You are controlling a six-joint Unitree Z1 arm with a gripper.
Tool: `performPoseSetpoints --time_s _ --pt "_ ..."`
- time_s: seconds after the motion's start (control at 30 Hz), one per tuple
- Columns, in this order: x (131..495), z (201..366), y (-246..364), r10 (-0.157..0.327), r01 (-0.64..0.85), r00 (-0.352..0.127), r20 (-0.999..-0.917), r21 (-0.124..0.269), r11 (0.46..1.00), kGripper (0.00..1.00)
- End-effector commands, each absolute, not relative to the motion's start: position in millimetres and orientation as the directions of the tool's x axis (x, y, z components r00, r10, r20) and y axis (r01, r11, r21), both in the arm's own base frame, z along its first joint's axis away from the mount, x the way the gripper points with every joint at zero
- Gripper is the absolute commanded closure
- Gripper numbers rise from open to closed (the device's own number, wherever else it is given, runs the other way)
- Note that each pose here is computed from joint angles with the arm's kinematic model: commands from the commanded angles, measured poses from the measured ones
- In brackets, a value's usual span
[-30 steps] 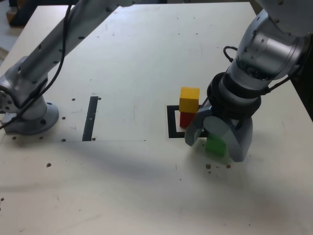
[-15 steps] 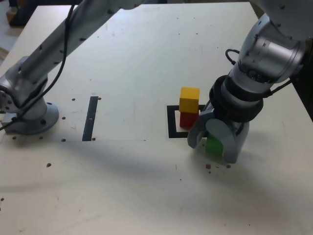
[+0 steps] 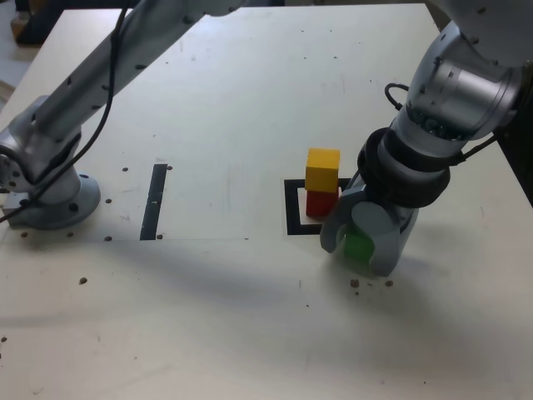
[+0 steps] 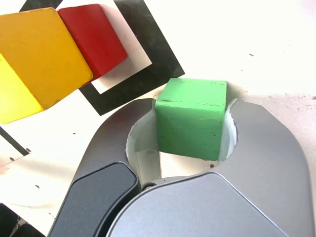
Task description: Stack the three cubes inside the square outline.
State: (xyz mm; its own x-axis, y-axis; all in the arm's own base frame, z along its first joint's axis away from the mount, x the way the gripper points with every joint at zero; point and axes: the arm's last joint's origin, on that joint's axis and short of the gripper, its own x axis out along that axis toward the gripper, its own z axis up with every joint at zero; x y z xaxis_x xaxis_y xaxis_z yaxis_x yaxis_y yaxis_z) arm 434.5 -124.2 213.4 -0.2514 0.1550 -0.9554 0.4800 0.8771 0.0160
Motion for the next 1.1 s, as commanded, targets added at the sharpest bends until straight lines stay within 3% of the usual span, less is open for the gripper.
performPoseSetpoints --time_s 0.0,0.27,0.47,0.63,0.77,1.07 --pt "431 225.7 -123 0.154 0.484 -0.234 -0.9600 0.023 0.875 0.72" --pt "414 266.4 -124 0.167 0.500 -0.165 -0.9721 0.064 0.864 0.72" --pt "396 305.7 -117 0.182 0.494 -0.094 -0.9787 0.113 0.862 0.72" --pt "380 332.4 -105 0.192 0.455 -0.044 -0.9804 0.152 0.877 0.72" --pt "369 338.1 -89 0.195 0.396 -0.059 -0.9791 0.156 0.905 0.72" --pt "363 331.6 -60 0.171 0.288 -0.126 -0.9771 0.129 0.949 0.72"
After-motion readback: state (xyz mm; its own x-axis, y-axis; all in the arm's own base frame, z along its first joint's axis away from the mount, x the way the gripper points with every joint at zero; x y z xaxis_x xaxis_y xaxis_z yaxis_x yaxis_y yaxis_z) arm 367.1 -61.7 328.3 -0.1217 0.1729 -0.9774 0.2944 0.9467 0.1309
